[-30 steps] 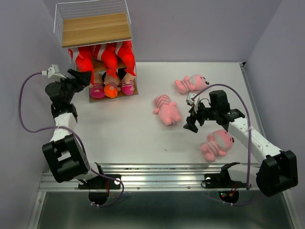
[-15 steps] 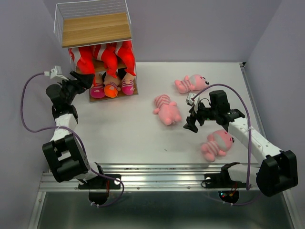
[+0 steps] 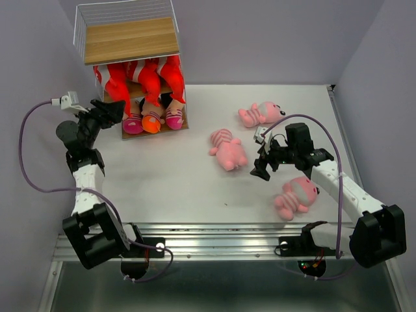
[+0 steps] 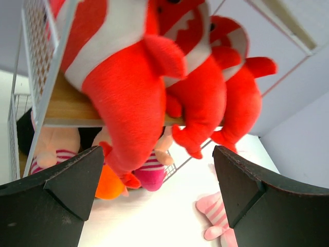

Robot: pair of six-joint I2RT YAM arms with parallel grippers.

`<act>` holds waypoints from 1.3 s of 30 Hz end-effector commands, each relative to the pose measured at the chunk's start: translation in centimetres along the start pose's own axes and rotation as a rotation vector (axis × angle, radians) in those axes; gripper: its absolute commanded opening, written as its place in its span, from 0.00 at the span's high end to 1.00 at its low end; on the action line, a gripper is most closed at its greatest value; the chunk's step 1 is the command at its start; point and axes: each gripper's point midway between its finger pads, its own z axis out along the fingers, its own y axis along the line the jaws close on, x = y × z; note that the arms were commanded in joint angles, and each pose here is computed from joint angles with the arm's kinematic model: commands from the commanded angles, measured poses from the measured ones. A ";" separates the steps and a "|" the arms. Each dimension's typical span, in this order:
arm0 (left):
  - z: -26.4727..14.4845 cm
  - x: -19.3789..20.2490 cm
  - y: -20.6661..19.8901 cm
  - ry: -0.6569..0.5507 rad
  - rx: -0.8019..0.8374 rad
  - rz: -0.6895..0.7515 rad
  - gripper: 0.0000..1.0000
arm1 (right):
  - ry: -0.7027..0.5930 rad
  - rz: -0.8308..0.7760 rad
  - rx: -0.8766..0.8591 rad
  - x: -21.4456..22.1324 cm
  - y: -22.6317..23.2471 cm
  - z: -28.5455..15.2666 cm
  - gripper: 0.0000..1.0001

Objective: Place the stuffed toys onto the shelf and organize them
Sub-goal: Place the stuffed toy onto shelf

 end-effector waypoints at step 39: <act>-12.2 16.5 -16.1 0.410 0.124 -0.174 0.01 | 0.091 0.519 -0.068 -4.4 -7.1 7.4 0.00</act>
